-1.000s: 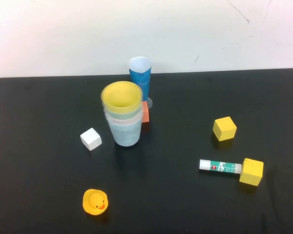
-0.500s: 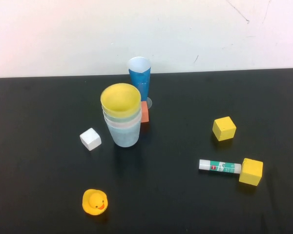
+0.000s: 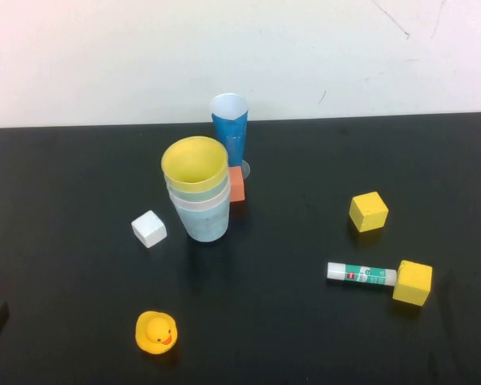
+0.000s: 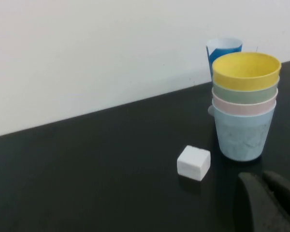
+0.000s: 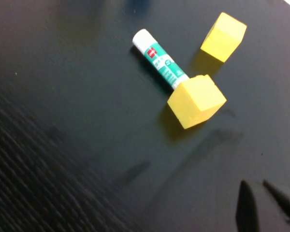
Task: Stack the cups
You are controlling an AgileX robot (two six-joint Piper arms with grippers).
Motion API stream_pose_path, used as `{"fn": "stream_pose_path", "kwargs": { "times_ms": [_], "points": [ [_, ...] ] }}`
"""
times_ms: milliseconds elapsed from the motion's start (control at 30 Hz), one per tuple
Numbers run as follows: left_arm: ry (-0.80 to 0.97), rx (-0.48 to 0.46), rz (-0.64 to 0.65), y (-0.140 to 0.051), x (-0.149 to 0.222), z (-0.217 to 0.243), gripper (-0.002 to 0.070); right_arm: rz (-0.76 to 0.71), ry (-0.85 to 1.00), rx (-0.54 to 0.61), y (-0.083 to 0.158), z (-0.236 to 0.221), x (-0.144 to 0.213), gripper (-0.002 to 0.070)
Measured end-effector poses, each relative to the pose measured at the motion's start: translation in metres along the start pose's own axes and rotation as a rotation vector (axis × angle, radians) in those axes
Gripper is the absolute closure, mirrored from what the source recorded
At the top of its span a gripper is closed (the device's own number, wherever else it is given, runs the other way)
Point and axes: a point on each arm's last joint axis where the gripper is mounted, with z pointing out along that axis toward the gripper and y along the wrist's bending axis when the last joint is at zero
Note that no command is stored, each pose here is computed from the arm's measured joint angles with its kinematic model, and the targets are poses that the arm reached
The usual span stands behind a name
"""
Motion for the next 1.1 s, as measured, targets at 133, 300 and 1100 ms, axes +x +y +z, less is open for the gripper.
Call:
{"fn": "stream_pose_path", "kwargs": {
  "times_ms": [133,300,1100],
  "points": [
    [0.007,-0.001,0.0,0.0,0.001,0.0,0.0676,0.0,0.0,0.0,0.0,0.0,0.0,0.0678],
    [0.008,-0.001,0.0,0.0,0.001,0.0,0.0676,0.002,0.0,0.0,0.0,0.0,0.0,0.0678],
    [0.132,-0.24,-0.226,0.009,0.08,-0.018,0.0676,0.004,-0.002,-0.001,0.0,0.0,0.0,0.0678]
  ]
}}
